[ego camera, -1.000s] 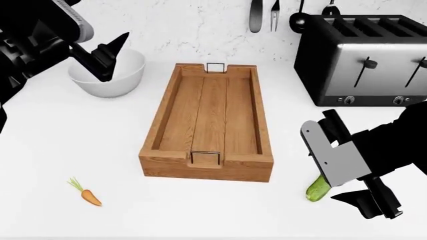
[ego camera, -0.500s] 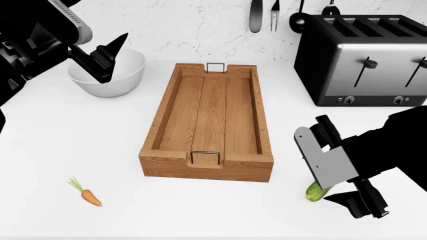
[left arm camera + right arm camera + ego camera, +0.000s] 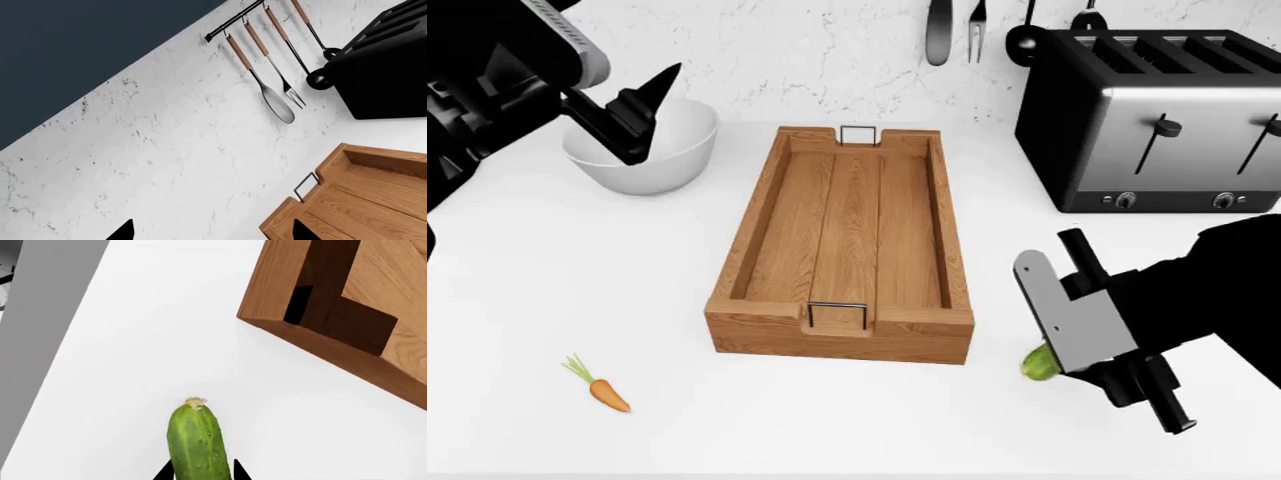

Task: Place the two vegetables and bowl onto the tray for setting up a vegetable dip station.

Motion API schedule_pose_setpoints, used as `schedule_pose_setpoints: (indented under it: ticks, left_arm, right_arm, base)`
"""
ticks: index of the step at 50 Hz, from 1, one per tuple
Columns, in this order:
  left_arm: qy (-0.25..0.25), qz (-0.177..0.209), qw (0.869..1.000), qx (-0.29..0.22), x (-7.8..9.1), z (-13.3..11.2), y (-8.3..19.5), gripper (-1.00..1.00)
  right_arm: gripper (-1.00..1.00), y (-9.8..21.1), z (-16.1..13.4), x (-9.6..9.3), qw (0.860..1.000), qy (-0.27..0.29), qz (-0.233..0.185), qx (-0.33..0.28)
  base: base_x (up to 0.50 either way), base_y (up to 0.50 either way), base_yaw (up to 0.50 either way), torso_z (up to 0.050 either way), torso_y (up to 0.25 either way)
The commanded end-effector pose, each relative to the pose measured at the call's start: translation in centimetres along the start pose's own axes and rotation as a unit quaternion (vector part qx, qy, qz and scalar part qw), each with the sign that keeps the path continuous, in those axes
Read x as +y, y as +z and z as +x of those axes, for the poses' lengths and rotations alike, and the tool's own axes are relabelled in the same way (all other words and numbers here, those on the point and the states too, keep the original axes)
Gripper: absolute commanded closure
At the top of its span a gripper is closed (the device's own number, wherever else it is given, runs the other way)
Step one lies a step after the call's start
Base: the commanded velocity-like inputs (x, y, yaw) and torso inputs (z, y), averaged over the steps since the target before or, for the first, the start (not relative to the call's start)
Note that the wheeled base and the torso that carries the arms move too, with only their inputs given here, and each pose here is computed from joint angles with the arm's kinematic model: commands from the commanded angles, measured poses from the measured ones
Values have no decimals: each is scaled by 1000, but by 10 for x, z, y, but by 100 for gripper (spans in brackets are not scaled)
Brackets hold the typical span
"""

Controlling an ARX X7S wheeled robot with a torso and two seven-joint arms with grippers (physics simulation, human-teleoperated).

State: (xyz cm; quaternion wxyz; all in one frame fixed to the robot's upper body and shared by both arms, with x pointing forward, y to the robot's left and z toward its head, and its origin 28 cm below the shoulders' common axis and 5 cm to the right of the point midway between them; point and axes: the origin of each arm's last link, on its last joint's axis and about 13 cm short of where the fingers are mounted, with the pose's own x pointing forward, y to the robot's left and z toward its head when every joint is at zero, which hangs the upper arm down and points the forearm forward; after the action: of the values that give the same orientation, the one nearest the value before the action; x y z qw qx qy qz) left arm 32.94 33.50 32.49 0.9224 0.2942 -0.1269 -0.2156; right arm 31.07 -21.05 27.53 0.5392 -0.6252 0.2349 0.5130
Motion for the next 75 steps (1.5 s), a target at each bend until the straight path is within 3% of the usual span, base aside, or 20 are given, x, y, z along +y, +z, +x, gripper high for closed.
schedule_pose_setpoints:
  ticks: [1, 14, 22, 36, 43, 49, 52, 56, 64, 75]
  left_arm:
    - [1, 3, 1000, 0, 0, 0, 1, -100]
    - [0, 4, 1000, -7, 0, 2, 5, -100]
    - [0, 6, 1000, -7, 0, 0, 10, -100]
    - [-4, 7, 1000, -9, 0, 4, 12, -100]
    - [-4, 8, 1000, -10, 0, 3, 12, -100]
    - [-4, 10, 1000, -12, 0, 3, 14, -100]
    - [-5, 9, 1000, -13, 0, 4, 13, -100]
    - [-4, 9, 1000, -13, 0, 3, 13, -100]
    - [-3, 7, 1000, -13, 0, 1, 10, -100]
    - [-6, 2, 1000, -15, -2, 4, 6, -100]
  right_arm:
    - [100, -1, -12, -15, 999, -39, -1, -3]
    - [100, 0, -63, -61, 992, -115, -34, 35]
    - [100, 6, -62, -107, 983, -179, -46, 17]
    - [100, 26, -63, -147, 971, -235, -36, 17]
    - [100, 33, -54, -163, 966, -244, -68, 40]
    - [100, 44, -45, -169, 969, -240, -34, 46]
    - [100, 54, -39, -172, 973, -228, 20, 27]
    - [100, 62, -33, -176, 971, -231, 55, 19]
    - [100, 81, -31, -178, 962, -187, 198, -34]
    - [100, 79, -35, -166, 955, -146, 255, -26]
  base:
    - [0, 0, 0, 0, 0]
    - [0, 0, 0, 0, 0]
    - [0, 0, 0, 0, 0]
    - [0, 0, 0, 0, 0]
    - [0, 0, 0, 0, 0]
    - [0, 0, 0, 0, 0]
    - [0, 0, 0, 0, 0]
    - [0, 0, 0, 0, 0]
    - [0, 0, 0, 0, 0]
    - [0, 0, 0, 0, 1]
